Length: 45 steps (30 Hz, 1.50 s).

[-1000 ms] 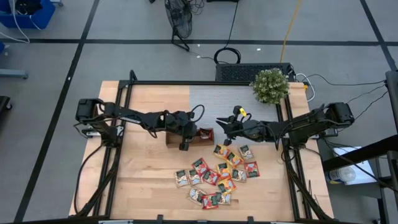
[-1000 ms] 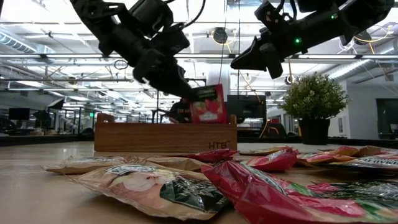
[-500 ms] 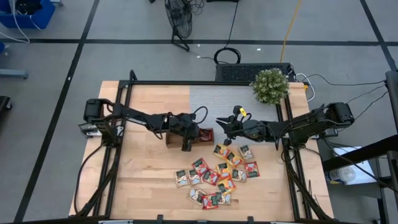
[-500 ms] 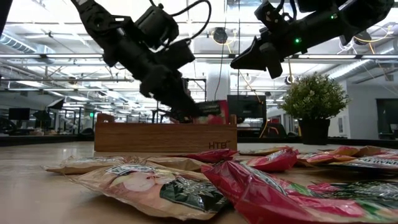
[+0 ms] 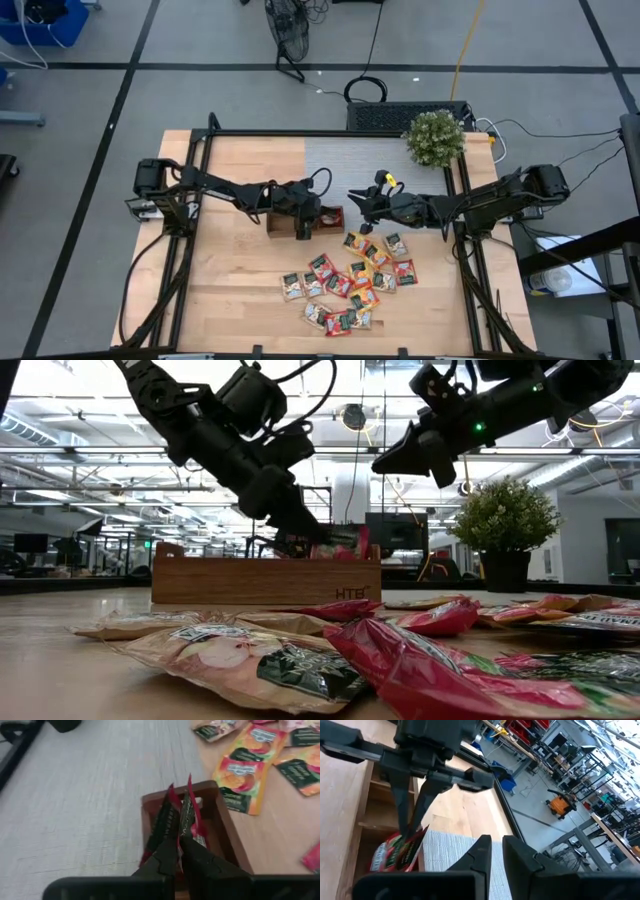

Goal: Pick & Place Tea
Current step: Put the red tea bag into the right section of the wooden organizer

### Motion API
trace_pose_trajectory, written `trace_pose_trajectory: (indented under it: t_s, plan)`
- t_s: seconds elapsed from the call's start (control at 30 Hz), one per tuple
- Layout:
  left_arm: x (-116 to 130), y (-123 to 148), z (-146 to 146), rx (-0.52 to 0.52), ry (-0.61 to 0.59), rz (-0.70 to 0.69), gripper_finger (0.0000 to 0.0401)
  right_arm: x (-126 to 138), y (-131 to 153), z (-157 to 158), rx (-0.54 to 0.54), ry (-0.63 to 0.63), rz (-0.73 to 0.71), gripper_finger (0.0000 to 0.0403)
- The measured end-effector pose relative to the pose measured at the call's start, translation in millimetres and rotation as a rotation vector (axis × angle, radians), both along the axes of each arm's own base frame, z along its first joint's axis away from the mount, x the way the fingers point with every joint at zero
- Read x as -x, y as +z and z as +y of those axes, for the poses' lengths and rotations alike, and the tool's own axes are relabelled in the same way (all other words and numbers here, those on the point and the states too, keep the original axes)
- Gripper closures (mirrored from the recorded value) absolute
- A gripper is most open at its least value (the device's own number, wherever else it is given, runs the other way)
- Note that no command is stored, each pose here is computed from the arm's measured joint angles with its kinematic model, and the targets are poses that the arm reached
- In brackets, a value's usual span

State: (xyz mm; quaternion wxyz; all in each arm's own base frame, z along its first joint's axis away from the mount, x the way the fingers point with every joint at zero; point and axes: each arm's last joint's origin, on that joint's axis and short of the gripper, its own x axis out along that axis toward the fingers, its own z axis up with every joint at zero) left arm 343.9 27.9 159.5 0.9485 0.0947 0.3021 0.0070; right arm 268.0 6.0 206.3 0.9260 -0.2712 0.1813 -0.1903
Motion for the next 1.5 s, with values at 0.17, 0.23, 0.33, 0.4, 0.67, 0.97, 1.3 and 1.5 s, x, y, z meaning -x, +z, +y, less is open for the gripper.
trace_pose_trajectory:
  t_s: [0.17,0.23,0.33,0.4,0.67,0.97,1.3,1.5]
  plan:
    - [0.1,-0.1,0.8,-0.001,0.030,0.001,0.0369,0.0,0.0,0.0,0.000,0.000,0.000,0.0369]
    - [0.2,-0.2,0.8,0.000,0.031,0.002,0.0369,0.0,0.0,0.0,0.000,0.000,0.000,0.0369]
    - [0.1,-0.1,0.7,0.002,0.031,0.001,0.0368,0.0,0.0,0.0,0.001,0.000,0.001,0.0369]
    - [0.2,-0.1,0.8,0.005,0.034,0.001,0.0368,0.0,0.0,0.0,0.001,0.000,0.000,0.0369]
    - [0.1,-0.1,0.4,0.012,0.038,0.000,0.0368,0.0,0.0,0.0,0.001,-0.001,0.001,0.0369]
    - [0.1,0.0,0.8,0.017,0.092,-0.004,0.0310,0.0,0.0,0.0,0.001,-0.001,0.001,0.0369]
    - [0.2,0.6,2.0,-0.045,0.100,-0.002,0.0238,0.2,-0.6,0.0,0.001,-0.001,0.007,0.0369]
    - [0.0,0.9,1.6,-0.044,0.099,-0.005,0.0231,0.2,-0.6,0.0,0.001,-0.001,0.007,0.0369]
